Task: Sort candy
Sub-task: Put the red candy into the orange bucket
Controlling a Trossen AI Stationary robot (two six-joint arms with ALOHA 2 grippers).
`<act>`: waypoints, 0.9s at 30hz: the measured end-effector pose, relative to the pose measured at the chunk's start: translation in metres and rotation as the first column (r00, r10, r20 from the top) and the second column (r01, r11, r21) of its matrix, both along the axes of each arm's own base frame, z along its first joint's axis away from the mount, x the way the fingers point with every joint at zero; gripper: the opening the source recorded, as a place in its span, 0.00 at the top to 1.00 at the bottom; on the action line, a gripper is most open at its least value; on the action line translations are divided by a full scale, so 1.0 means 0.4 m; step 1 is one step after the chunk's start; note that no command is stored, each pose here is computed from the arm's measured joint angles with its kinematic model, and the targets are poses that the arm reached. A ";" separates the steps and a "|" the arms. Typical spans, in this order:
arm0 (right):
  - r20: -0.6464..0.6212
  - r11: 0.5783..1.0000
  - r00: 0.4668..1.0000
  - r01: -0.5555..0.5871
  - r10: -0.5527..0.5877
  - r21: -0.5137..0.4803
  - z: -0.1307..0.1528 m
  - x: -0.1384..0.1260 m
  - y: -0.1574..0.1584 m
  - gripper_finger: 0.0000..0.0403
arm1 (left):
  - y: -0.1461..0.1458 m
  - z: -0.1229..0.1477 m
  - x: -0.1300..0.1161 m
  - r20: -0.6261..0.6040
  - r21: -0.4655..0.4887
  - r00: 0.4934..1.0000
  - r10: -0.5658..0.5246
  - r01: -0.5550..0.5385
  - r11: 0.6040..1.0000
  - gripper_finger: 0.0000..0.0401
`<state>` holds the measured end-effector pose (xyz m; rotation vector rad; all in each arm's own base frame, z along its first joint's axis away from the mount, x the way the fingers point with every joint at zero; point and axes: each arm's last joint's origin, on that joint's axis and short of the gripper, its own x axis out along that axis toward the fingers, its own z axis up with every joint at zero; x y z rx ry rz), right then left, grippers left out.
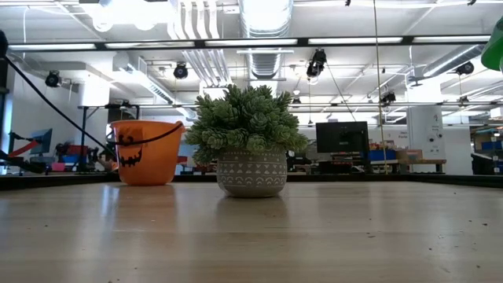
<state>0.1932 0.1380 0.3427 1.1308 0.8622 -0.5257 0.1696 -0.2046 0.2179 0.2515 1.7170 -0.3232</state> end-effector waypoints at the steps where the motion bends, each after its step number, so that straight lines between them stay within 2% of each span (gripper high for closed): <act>1: 0.000 1.000 1.000 -0.001 0.001 0.000 0.000 0.000 0.000 0.58 | -0.002 -0.007 0.002 -0.011 0.012 1.000 -0.002 0.002 1.000 0.48; 8: 0.000 1.000 1.000 -0.003 0.003 -0.001 0.000 0.000 0.000 0.58 | -0.021 -0.039 0.009 -0.058 0.012 0.997 -0.054 0.055 0.998 0.45; 11: 0.000 1.000 1.000 -0.011 0.011 -0.006 0.001 0.000 0.000 0.58 | -0.033 -0.035 0.019 -0.002 -0.023 0.997 -0.078 0.078 0.997 0.46; 15: 0.000 1.000 1.000 -0.011 0.011 -0.006 0.000 0.000 0.000 0.58 | -0.041 -0.020 0.032 0.151 -0.034 0.985 -0.082 0.088 0.996 0.47; 23: 0.001 1.000 1.000 -0.011 0.011 -0.006 0.001 0.000 0.000 0.58 | -0.032 -0.031 0.024 0.152 -0.021 0.985 -0.079 0.083 0.996 0.47; 27: 0.001 1.000 1.000 -0.014 0.014 -0.008 0.001 0.000 0.000 0.58 | -0.035 -0.057 0.026 0.182 -0.053 0.981 -0.072 0.083 0.995 0.47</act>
